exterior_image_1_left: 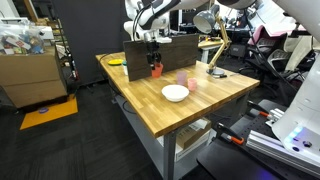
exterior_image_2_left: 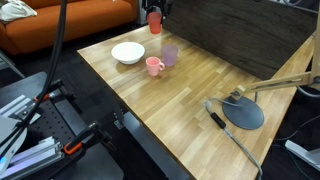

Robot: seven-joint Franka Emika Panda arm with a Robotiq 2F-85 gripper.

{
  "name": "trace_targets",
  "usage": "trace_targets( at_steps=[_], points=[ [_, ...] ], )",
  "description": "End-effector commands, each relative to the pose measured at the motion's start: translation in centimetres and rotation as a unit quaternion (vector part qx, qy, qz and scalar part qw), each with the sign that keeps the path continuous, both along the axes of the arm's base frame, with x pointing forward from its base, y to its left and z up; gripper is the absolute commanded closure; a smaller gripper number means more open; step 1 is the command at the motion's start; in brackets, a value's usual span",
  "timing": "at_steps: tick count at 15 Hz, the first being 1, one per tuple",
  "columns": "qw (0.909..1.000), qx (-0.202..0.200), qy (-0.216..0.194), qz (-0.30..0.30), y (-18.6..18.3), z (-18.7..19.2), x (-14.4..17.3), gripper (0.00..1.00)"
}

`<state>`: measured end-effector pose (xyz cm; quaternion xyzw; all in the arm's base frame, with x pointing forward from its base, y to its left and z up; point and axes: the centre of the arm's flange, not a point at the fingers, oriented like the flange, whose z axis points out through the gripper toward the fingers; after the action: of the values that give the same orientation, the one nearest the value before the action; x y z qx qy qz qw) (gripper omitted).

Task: Pour the contents in the red cup into the white bowl

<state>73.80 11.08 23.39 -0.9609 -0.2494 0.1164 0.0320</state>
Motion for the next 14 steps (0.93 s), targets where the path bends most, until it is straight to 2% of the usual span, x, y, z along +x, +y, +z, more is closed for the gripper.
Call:
trace_targets(
  at_steps=[1,6,12,13,14],
  points=[
    [1.0000,0.002,-0.001,0.009,-0.9,0.6,-8.0,0.45],
    [0.9999,-0.003,0.001,0.014,0.0,1.3,-11.7,0.45],
    [0.9993,-0.003,0.028,0.022,1.6,1.2,-18.1,0.45],
    [0.9984,-0.010,0.047,0.030,2.6,0.5,-13.0,0.45],
    [0.9981,-0.012,0.051,0.032,2.6,0.4,-13.8,0.20]
  ],
)
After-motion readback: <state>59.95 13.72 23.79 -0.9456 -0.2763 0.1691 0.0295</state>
